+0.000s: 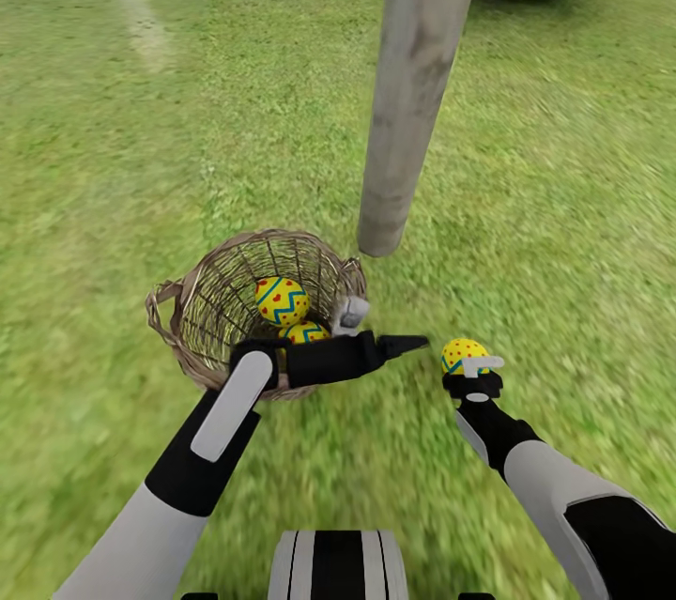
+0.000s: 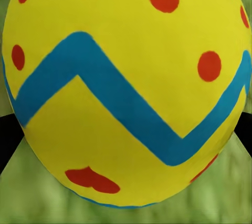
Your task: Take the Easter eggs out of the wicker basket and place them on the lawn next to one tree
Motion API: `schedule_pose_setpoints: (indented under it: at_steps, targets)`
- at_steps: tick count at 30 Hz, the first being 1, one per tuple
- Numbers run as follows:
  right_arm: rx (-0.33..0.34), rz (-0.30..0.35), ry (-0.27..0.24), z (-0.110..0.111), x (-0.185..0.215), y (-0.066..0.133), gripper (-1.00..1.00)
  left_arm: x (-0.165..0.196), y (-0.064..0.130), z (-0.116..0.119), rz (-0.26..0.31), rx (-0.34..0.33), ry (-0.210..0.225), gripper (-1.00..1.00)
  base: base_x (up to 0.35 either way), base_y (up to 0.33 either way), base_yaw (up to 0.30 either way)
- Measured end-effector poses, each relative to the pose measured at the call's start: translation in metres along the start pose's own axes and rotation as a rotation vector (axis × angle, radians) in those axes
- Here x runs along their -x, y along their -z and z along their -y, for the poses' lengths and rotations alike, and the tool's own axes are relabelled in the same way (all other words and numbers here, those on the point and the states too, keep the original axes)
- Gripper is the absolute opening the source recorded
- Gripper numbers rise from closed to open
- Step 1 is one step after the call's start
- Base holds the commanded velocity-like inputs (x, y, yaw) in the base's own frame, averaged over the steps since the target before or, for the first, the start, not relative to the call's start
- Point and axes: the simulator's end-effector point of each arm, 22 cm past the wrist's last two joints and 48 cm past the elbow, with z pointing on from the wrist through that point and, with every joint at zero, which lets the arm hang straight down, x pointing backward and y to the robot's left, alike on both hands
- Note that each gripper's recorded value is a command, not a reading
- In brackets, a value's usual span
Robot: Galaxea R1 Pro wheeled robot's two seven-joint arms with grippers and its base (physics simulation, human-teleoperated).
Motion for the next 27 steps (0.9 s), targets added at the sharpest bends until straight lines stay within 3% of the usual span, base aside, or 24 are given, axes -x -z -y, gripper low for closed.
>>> schedule_pose_setpoints:
  at_steps: [14, 15, 27]
  targets:
    - [0.002, 0.002, 0.0, 0.0003, 0.0007, -0.0002, -1.0, -0.004, -0.0018, 0.0007, -0.011, 0.0, -0.004, 1.0, 0.0, 0.0, 0.0]
    - [0.002, 0.002, 0.0, 0.0003, 0.0007, -0.0002, 1.0, -0.004, -0.0018, 0.0006, -0.011, 0.0, -0.004, 1.0, 0.0, 0.0, 0.0]
    - [0.006, 0.002, -0.002, -0.0014, 0.0011, 0.0, 1.0, -0.0038, -0.0012, -0.0003, -0.009, 0.002, -0.003, 1.0, 0.0, 0.0, 0.0]
